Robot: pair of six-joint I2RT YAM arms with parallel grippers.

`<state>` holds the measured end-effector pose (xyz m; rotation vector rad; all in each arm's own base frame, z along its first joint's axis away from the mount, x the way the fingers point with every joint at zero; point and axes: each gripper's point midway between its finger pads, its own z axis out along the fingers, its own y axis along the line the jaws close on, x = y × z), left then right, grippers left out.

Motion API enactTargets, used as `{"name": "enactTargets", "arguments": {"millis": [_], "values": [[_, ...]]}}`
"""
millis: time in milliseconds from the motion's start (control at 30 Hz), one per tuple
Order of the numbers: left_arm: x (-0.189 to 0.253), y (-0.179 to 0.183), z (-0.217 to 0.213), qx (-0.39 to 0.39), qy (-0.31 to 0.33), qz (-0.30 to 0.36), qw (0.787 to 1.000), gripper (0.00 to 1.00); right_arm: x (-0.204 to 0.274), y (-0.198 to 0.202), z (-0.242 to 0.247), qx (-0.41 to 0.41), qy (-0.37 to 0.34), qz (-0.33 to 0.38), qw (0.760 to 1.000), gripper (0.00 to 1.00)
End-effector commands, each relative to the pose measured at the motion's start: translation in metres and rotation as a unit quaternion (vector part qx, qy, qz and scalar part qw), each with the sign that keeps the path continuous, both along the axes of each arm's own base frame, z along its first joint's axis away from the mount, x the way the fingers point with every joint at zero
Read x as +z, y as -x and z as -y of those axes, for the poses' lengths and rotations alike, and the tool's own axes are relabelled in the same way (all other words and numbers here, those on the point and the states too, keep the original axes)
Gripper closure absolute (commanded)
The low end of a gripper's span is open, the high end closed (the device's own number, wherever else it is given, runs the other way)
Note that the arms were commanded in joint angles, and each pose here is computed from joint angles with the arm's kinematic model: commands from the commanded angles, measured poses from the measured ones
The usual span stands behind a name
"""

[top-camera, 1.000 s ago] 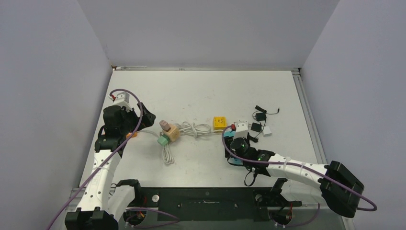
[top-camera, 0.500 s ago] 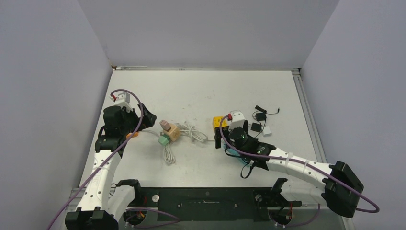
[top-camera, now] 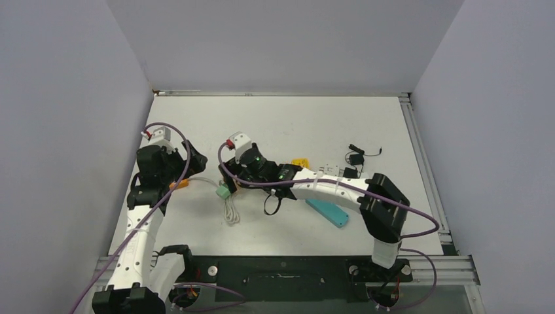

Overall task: Pull the plug off the socket
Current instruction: Move the socket to the center of the board.

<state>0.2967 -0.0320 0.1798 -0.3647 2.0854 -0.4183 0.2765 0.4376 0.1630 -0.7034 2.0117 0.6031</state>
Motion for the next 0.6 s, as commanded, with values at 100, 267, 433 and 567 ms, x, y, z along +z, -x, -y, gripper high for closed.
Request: {"name": "enactTargets", "arguments": {"millis": [100, 267, 433, 567], "values": [[0.021, -0.004, -0.012, 0.018, -0.012, 0.037, 0.999, 0.04, -0.010, 0.014, -0.041, 0.036, 0.034, 0.013, 0.999, 0.19], [0.024, -0.003, -0.008, 0.009, -0.007, 0.044, 0.999, 0.04, -0.018, 0.003, -0.046, 0.024, 0.047, 0.023, 0.998, 0.23], [0.026, -0.003, -0.005, 0.003, -0.002, 0.048, 0.999, 0.04, -0.018, -0.006, -0.054, 0.024, 0.050, 0.031, 0.998, 0.28], [0.027, -0.002, -0.005, 0.003, -0.001, 0.050, 0.999, 0.04, -0.021, -0.015, -0.062, 0.028, 0.056, 0.032, 0.997, 0.30]]}}
